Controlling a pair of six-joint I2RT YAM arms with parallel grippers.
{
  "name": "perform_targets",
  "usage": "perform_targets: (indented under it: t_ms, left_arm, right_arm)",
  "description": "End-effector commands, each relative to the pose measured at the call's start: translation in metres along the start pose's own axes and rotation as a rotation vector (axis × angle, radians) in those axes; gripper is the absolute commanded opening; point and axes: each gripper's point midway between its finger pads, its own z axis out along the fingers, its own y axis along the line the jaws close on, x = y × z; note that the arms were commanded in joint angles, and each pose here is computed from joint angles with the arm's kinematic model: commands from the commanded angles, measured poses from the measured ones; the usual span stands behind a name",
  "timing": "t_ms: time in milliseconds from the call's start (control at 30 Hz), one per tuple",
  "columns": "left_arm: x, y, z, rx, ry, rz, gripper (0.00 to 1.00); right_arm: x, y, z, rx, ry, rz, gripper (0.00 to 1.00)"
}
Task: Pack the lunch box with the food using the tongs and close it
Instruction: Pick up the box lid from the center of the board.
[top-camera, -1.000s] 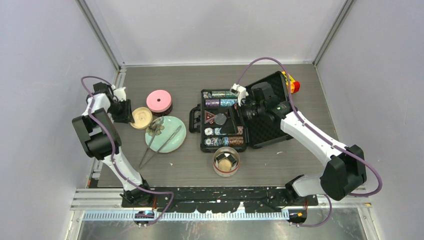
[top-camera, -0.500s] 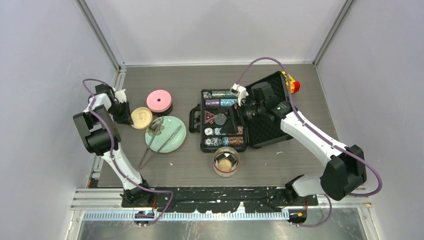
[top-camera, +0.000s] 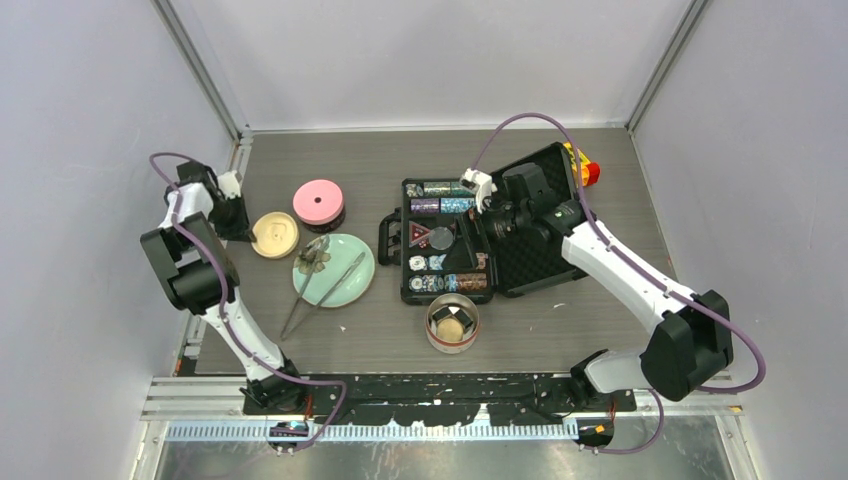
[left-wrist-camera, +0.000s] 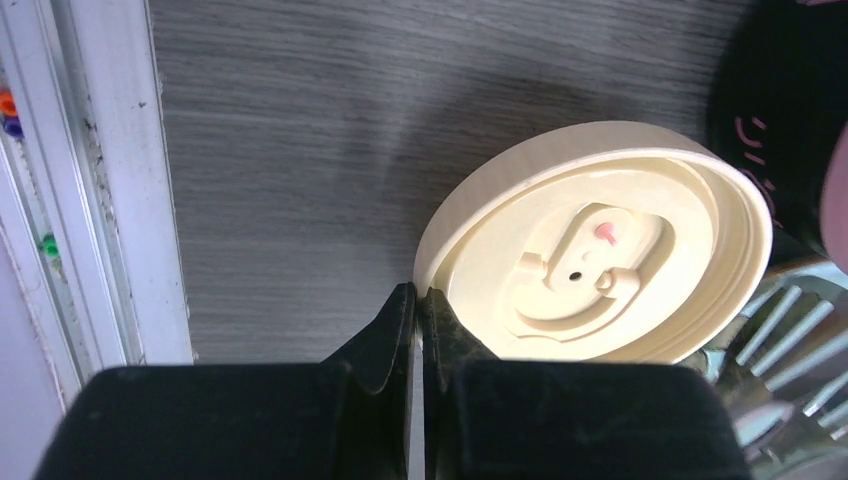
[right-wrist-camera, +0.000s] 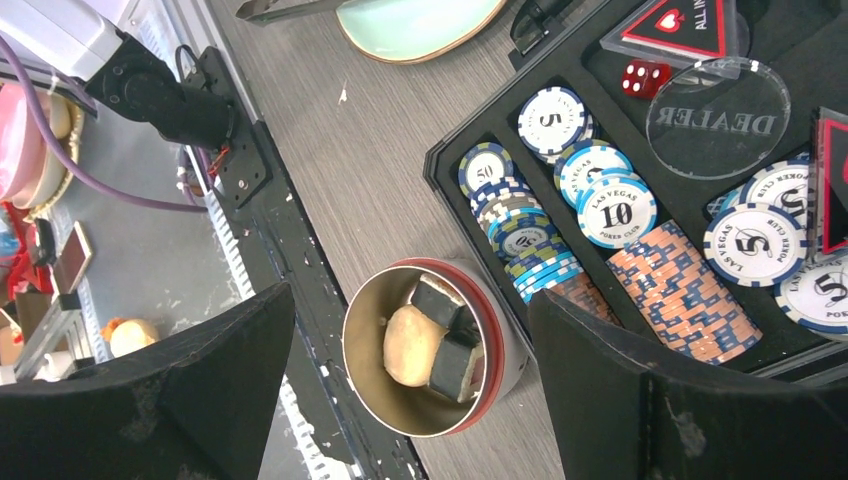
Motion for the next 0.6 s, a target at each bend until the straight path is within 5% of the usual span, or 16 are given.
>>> perform_targets:
  t_ms: [0,367,567]
  left_arm:
    - [-0.027,-0.019,-0.055,0.042,-0.114,0.005,0.00]
    - [-0.002,-0.101,-0.110,0.257,-0.096,0.112,0.00]
    - [0.024,-0.182,-0.139,0.450,-0.056,0.317,0.00]
  right_arm:
    - [-0.025,0.011,-0.015,0.007,-0.048,-0.094,0.91]
    - [-0.075,0.029,-0.053,0.086,-0.112,-0.442,0.95]
    - [-0.091,0.033,-0.065,0.236,-0.124,-0.721,0.96]
